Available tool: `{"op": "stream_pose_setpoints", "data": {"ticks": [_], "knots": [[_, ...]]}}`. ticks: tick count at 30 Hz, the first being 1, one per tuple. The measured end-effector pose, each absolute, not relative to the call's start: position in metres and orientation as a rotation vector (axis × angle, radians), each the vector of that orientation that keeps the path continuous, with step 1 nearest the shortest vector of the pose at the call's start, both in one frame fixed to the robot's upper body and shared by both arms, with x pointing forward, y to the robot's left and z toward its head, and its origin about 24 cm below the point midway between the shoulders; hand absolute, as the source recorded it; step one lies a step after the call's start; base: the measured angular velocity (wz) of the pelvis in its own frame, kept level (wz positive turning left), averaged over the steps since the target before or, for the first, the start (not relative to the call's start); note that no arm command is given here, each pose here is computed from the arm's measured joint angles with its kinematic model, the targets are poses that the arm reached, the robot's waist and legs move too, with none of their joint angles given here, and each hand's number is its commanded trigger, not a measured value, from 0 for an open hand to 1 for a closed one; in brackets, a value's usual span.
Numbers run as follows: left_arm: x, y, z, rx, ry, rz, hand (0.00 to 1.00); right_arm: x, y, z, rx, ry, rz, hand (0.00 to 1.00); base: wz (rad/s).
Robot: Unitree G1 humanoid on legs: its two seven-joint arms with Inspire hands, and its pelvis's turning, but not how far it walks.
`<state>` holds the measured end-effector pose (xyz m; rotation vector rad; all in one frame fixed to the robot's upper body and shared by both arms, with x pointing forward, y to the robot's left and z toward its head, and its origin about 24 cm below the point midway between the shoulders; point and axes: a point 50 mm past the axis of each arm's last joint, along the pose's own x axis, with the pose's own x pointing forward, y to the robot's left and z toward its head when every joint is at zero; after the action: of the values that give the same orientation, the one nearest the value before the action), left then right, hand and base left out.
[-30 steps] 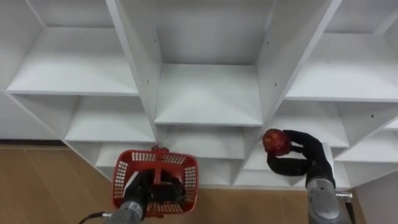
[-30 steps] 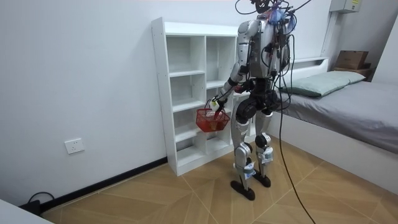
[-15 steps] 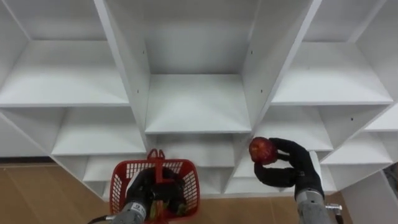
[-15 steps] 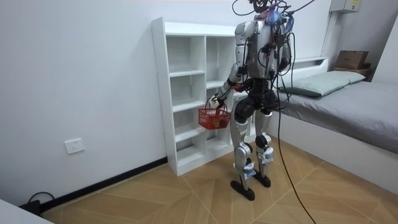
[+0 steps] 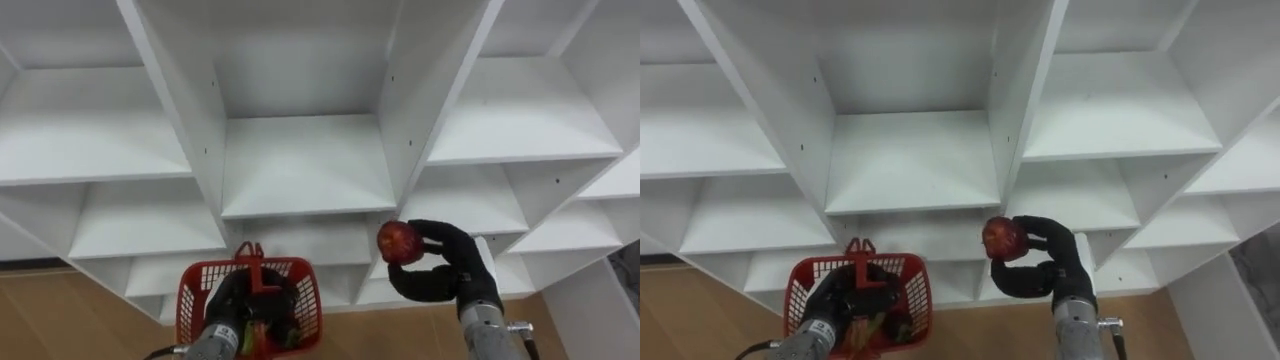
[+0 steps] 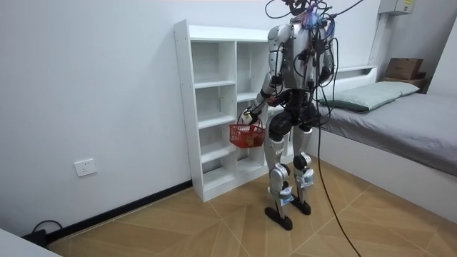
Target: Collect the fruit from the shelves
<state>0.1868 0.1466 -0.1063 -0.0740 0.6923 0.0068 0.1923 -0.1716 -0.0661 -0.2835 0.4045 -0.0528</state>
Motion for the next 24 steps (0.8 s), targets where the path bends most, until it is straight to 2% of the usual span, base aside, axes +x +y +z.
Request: {"op": "stream_pose_setpoints", "data": {"ticks": [10,24], "knots": [[0.191,0.146,-0.105,-0.072,0.689,-0.004,1.00,0.191,-0.165,-0.068,-0.288,0.412,0.010,1.00,-0.01],[0.194,0.147,-0.107,-0.064,0.699,-0.030,1.00,0.183,-0.140,-0.076,-0.406,0.456,0.259,1.00,0.00]]}}
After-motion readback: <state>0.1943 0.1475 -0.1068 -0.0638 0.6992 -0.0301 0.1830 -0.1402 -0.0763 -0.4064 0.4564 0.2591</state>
